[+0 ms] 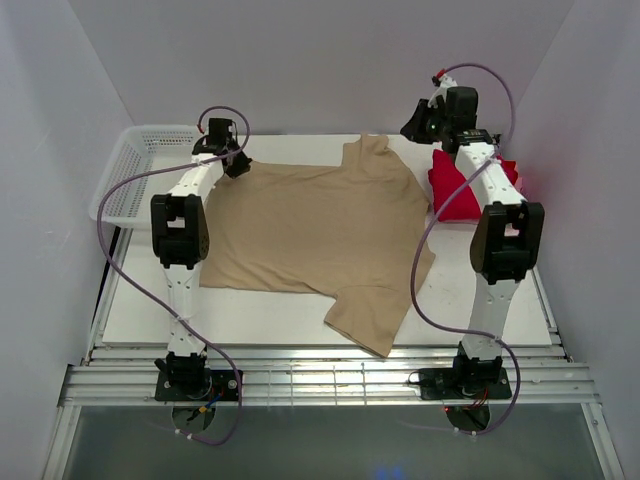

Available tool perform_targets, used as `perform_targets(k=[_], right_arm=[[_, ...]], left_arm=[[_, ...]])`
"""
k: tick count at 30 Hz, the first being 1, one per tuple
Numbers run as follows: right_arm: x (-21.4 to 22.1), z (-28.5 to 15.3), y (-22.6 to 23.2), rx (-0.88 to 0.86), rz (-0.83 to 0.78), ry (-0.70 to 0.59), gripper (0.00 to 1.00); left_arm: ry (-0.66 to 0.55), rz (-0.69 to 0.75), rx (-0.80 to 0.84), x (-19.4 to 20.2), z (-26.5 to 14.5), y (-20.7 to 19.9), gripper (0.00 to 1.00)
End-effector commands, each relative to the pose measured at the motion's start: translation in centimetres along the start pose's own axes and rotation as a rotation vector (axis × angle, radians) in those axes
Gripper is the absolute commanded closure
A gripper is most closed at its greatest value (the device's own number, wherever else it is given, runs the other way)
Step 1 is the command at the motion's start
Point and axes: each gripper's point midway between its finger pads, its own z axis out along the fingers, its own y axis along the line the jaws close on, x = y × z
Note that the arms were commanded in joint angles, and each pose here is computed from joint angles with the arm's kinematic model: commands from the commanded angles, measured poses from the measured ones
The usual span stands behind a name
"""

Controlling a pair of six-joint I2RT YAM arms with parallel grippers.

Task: Fold and stack the t-shirts
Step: Fold the tshirt

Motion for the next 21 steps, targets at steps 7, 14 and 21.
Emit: perform_targets(k=[7,14,21], right_arm=[[6.2,-7.0,2.2,0.072,0.043,0.189,0.92],[13.2,-8.8,1.3,0.134,0.096,0.314,0.92],[17.0,-8.7,0.3,0.165,0.118,0.404,0.92]], left_arm=[[-0.094,0.072,0.04,-2.1,-10.8,-0.7,0.96],[0.03,0.09,-0.124,4.4,-12.9,5.9,1.0],[0.073,0.091,-0.17,7.7,-15.0,8.8,1.0]])
